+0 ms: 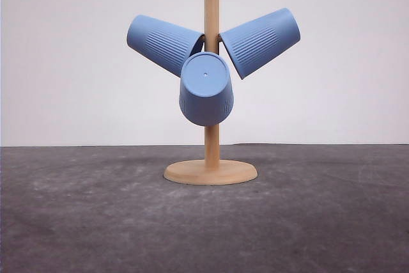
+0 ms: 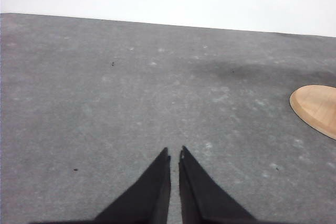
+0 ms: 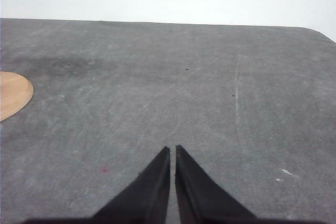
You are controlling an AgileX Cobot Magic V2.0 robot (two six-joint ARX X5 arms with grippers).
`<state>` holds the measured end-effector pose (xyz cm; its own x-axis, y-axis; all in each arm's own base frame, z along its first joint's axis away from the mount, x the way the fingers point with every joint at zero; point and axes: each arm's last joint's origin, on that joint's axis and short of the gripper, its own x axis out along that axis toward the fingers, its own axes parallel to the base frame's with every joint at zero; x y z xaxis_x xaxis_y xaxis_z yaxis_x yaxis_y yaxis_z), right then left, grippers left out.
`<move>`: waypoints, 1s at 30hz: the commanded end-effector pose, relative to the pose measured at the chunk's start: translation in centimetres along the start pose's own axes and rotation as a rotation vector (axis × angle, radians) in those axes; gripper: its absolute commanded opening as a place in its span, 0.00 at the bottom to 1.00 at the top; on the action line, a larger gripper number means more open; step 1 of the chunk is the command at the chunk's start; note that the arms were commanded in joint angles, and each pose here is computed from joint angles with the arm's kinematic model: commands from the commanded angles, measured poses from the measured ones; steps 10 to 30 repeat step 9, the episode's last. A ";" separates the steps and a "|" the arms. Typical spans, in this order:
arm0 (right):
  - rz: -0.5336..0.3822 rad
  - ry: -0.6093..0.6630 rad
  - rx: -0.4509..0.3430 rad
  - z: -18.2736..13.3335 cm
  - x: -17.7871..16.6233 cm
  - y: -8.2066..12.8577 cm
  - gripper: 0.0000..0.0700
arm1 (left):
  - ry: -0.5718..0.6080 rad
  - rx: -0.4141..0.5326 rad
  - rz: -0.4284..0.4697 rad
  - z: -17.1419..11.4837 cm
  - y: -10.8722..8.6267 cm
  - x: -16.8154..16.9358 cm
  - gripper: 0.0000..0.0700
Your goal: Place three cups
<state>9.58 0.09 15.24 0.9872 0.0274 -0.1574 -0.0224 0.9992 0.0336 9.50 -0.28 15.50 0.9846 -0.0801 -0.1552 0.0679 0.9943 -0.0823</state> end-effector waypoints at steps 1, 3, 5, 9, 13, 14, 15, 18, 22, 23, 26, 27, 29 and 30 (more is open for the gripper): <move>0.003 -0.011 -0.008 0.0 0.0 0.0 0.02 | 0.019 -0.002 0.005 -0.5 0.1 0.1 0.00; 0.003 -0.011 -0.008 0.0 0.0 0.0 0.02 | 0.019 -0.002 0.005 -0.5 0.1 0.1 0.00; 0.003 -0.011 -0.008 0.0 0.0 0.0 0.02 | 0.019 -0.002 0.005 -0.5 0.1 0.1 0.00; 0.003 -0.011 -0.008 0.0 0.0 0.0 0.02 | 0.019 -0.002 0.005 -0.5 0.1 0.1 0.00; 0.003 -0.011 -0.008 0.0 0.0 0.0 0.02 | 0.019 -0.002 0.005 -0.5 0.1 0.1 0.00; 0.003 -0.011 -0.008 0.0 0.0 0.0 0.02 | 0.019 -0.002 0.005 -0.5 0.1 0.1 0.00; 0.003 -0.011 -0.008 0.0 0.0 0.0 0.02 | 0.019 -0.002 0.005 -0.5 0.1 0.1 0.00; 0.003 -0.011 -0.008 0.0 0.0 0.0 0.02 | 0.019 -0.002 0.005 -0.5 0.1 0.1 0.00; 0.003 -0.011 -0.008 0.0 0.0 0.0 0.02 | 0.019 -0.002 0.005 -0.5 0.1 0.1 0.00; 0.003 -0.011 -0.008 0.0 0.0 0.0 0.02 | 0.019 -0.002 0.005 -0.5 0.1 0.1 0.00; 0.003 -0.011 -0.008 0.0 0.0 0.0 0.02 | 0.019 -0.002 0.005 -0.5 0.1 0.1 0.00; 0.003 -0.011 -0.008 0.0 0.0 0.0 0.02 | 0.019 -0.002 0.005 -0.5 0.1 0.1 0.00; 0.003 -0.011 -0.008 0.0 0.0 0.0 0.02 | 0.019 -0.002 0.005 -0.5 0.1 0.1 0.00; 0.003 -0.011 -0.008 0.0 0.0 0.0 0.02 | 0.019 -0.002 0.005 -0.5 0.1 0.1 0.00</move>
